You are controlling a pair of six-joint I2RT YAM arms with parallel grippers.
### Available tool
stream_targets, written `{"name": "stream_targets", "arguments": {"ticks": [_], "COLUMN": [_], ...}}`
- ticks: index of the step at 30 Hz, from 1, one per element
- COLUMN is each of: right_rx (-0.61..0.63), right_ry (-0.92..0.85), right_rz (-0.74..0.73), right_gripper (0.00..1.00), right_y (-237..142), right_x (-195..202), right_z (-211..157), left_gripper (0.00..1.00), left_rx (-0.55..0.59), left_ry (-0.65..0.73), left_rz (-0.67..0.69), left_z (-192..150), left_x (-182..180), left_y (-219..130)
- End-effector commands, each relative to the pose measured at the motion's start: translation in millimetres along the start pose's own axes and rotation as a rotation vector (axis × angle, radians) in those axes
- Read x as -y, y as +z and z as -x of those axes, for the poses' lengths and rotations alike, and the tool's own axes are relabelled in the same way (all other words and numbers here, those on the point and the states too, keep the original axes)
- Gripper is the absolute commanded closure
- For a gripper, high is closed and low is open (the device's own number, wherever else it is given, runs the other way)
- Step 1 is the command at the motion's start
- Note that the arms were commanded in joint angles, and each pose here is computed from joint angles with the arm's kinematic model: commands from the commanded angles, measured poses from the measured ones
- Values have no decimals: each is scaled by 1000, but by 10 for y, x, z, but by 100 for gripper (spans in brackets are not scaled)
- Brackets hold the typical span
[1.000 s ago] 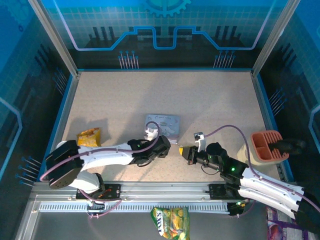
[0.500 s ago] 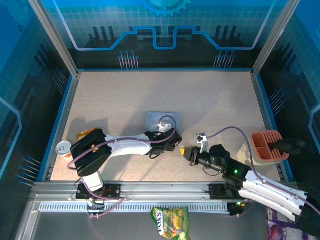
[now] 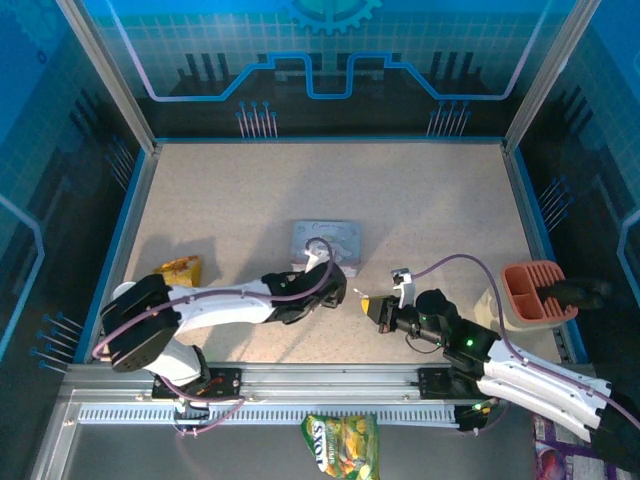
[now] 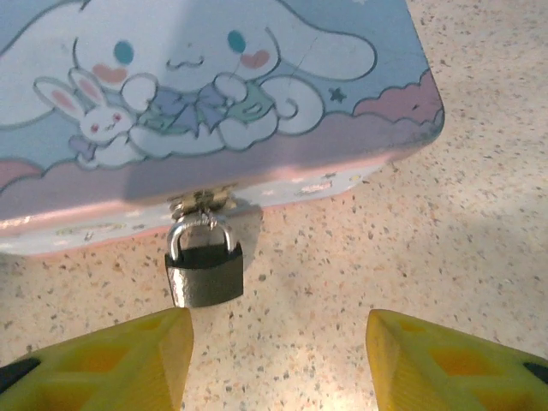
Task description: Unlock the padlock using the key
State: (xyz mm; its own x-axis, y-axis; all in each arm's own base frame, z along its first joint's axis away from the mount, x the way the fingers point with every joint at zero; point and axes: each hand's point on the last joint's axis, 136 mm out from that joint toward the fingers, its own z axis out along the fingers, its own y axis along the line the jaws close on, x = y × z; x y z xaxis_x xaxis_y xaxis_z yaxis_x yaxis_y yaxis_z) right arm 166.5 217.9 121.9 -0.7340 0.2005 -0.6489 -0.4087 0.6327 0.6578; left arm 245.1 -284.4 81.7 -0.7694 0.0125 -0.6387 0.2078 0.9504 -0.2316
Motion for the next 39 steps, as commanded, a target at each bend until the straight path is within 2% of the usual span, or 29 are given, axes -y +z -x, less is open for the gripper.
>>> {"name": "stream_targets", "arguments": {"ticks": [1, 5, 10, 17, 20, 24, 33, 39], "right_rx": [26, 21, 25, 21, 16, 18, 11, 4], "right_ry": [14, 12, 14, 21, 21, 19, 20, 20], "right_rz": [13, 14, 14, 20, 22, 22, 27, 21], "right_gripper": [100, 100, 100, 100, 100, 100, 100, 100], "right_y": [4, -5, -13, -8, -13, -10, 21, 17], "right_x": [-27, -38, -39, -42, -50, -52, -82, -60], "right_z": [66, 65, 73, 55, 54, 58, 67, 46], "left_gripper": [43, 39, 40, 42, 40, 40, 49, 59], "left_rx": [26, 6, -32, -57, -37, -72, -130, -148], "left_ry": [-64, -71, -29, -93, -140, -144, -195, -202], "left_rz": [-120, -172, -118, -73, -102, -62, -94, -85], "left_z": [-1, -49, -119, -119, -69, -105, -198, -225], "left_x": [26, -131, -209, -246, -247, -283, -209, -232], "left_y": [42, 120, 233, 412, 417, 503, 631, 615]}}
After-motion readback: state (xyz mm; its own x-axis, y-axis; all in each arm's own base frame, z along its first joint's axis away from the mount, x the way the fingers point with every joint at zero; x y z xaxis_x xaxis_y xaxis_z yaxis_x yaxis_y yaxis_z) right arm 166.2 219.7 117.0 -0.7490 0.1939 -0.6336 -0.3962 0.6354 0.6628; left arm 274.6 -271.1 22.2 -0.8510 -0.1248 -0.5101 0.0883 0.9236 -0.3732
